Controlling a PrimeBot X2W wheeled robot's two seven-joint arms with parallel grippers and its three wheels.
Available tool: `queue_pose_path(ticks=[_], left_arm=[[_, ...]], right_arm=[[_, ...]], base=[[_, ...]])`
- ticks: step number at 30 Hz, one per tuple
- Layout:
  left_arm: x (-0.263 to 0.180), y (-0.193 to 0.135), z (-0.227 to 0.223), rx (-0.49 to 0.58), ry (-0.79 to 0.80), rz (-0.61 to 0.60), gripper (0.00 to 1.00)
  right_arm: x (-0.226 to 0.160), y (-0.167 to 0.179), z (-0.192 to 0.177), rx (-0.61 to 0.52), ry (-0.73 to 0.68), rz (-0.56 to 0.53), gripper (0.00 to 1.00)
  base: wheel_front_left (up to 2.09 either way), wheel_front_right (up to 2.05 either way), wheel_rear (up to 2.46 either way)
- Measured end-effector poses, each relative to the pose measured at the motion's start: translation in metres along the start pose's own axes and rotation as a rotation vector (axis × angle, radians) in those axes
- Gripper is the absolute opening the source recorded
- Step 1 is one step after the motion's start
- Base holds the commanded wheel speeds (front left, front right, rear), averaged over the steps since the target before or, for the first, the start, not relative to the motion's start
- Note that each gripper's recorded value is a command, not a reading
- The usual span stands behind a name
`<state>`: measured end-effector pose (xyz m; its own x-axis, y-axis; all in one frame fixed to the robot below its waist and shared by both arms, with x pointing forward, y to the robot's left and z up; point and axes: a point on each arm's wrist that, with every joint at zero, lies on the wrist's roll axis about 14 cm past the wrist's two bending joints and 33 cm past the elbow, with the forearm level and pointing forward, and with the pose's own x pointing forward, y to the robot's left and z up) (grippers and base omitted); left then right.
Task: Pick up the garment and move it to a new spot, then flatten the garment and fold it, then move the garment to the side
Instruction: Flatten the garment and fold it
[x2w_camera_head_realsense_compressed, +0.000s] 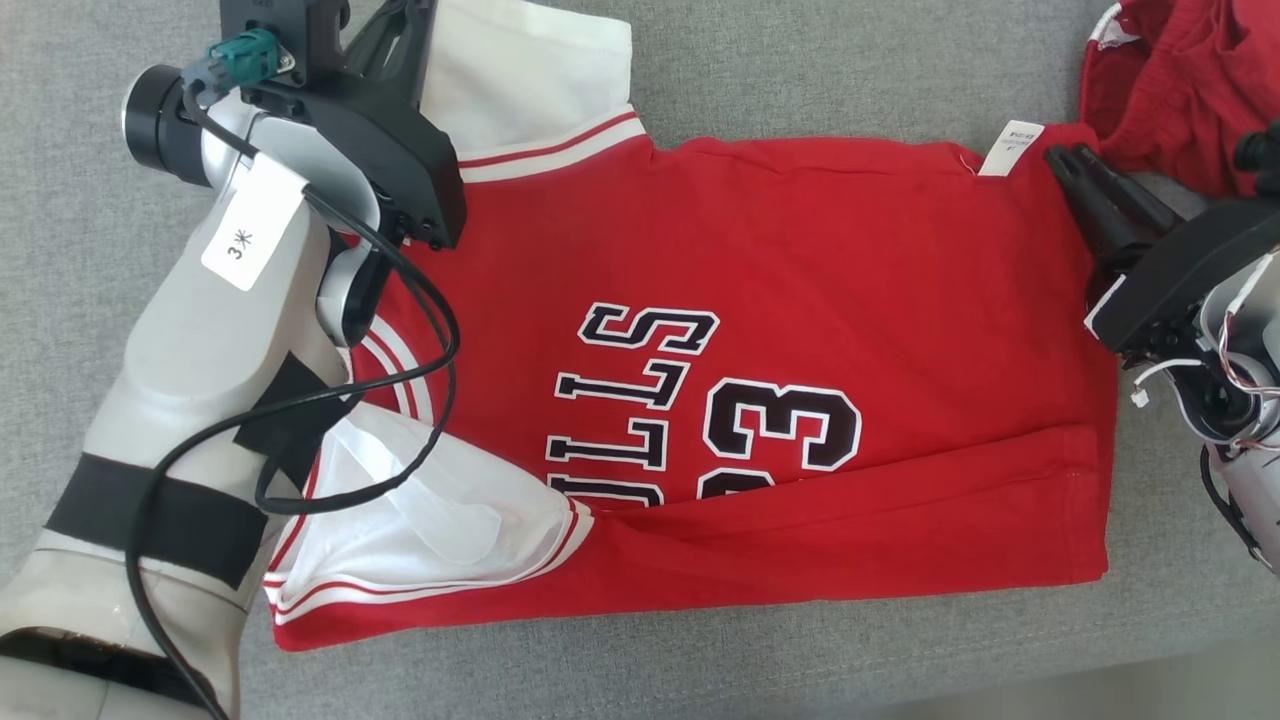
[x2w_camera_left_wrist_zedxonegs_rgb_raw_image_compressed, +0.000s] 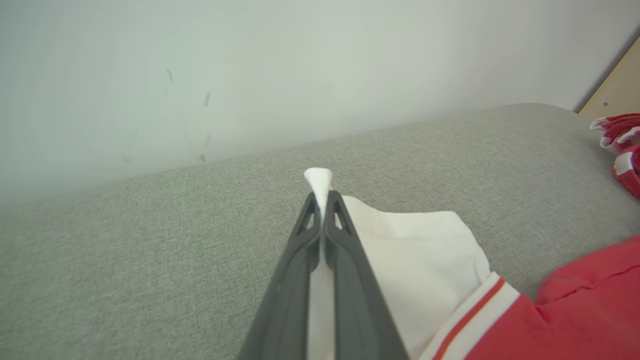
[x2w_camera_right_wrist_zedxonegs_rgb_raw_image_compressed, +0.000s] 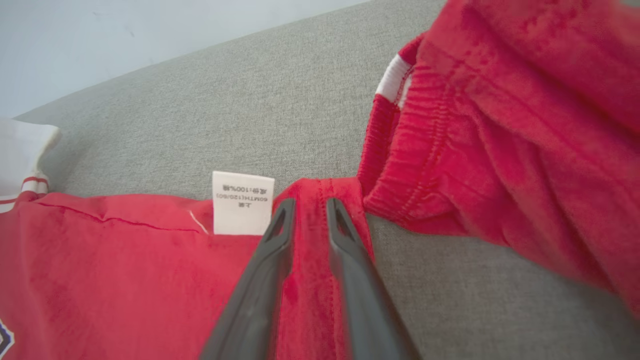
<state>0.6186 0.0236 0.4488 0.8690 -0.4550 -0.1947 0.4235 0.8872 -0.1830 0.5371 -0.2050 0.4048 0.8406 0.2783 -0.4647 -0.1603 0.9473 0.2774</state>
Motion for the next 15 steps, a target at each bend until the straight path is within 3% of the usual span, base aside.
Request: queue_pose_path(ticks=[4, 15], left_arm=[[-0.0003, 0.0021, 0.0004, 0.003, -0.002, 0.003, 0.00], [-0.0034, 0.0000, -0.0022, -0.001, -0.013, -0.001, 0.00]], right_arm=[[0.0015, -0.0016, 0.0024, -0.003, -0.002, -0.005, 0.00], [-0.0022, -0.0003, 0.0095, -0.009, -0.045, -0.001, 0.00]], base=[[0.00, 0.00, 0.00], [0.00, 0.00, 0.00]])
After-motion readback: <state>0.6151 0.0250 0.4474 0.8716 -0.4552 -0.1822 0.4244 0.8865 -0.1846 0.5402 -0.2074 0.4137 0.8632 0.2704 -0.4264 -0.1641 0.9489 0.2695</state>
